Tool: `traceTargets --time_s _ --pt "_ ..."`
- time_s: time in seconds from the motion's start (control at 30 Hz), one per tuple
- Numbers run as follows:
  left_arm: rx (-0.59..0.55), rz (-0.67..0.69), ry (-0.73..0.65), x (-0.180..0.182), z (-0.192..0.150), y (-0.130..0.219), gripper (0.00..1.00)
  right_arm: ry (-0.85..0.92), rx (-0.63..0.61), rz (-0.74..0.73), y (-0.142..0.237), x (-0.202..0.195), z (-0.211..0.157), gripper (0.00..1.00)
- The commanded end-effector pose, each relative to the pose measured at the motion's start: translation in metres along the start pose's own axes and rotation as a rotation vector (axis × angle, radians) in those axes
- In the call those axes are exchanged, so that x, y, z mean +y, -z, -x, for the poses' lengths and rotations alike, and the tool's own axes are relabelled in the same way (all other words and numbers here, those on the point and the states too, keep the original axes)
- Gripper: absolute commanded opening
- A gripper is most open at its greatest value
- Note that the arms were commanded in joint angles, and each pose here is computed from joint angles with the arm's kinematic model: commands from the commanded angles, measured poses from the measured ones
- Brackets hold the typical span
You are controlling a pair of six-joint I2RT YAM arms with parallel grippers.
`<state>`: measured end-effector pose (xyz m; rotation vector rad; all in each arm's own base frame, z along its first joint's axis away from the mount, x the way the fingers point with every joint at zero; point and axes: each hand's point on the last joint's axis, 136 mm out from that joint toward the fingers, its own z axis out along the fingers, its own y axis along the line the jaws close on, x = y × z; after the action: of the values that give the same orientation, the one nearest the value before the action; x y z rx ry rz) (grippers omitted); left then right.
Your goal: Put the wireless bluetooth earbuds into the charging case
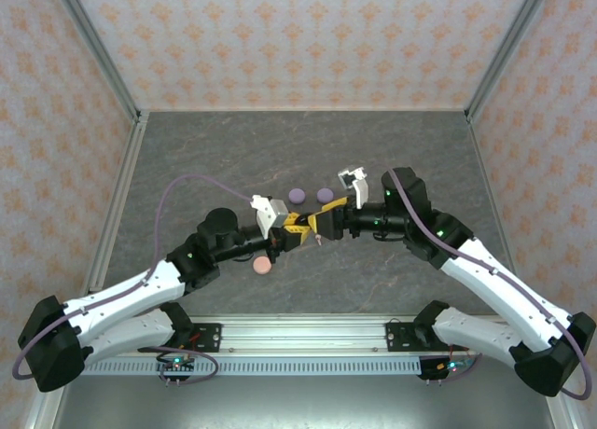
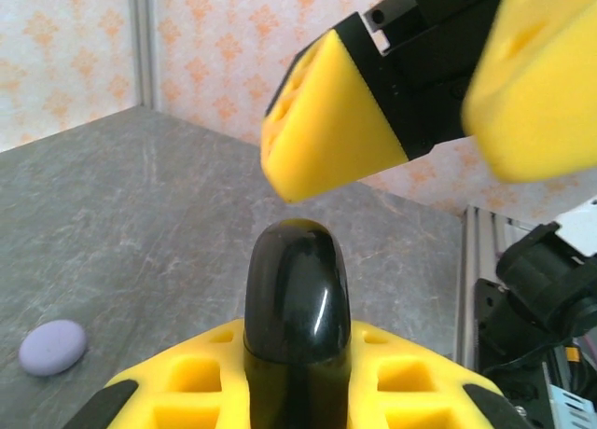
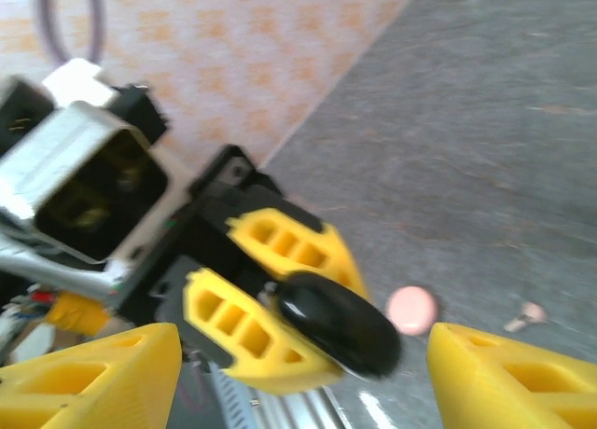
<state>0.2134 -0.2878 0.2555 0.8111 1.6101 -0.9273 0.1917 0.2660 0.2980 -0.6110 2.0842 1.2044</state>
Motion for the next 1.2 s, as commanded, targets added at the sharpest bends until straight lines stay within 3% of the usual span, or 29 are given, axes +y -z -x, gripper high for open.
traceTargets --time_s 0.0,0.07,0.3,0.57,0.77,0.87,1.17 --pt "0.055 0.148 0.012 0.029 -0.011 -0.002 0.0 -0.012 -0.083 -0.258 0.019 -0.041 0.015 0.72" --pt "0.086 0.235 0.052 0.051 -0.023 0.0 0.0 -0.026 -0.123 -0.3 0.026 -0.05 0.018 0.73" --pt "0.191 0.422 0.28 0.123 -0.071 0.008 0.0 -0.039 -0.224 -0.394 0.047 -0.066 0.017 0.99" --pt "0.389 0.557 0.495 0.18 -0.135 -0.005 0.0 -0.058 -0.243 -0.437 0.051 -0.077 0.009 0.99" --pt "0.473 0.577 0.611 0.197 -0.166 -0.028 0.0 -0.085 -0.227 -0.443 0.048 -0.083 0.0 0.99" --pt "0.482 0.586 0.644 0.201 -0.172 -0.033 0.06 -0.097 -0.219 -0.427 0.045 -0.082 -0.003 0.99" --pt "0.495 0.622 0.666 0.204 -0.182 -0.028 0.4 -0.086 -0.174 -0.39 0.04 -0.079 -0.013 0.99"
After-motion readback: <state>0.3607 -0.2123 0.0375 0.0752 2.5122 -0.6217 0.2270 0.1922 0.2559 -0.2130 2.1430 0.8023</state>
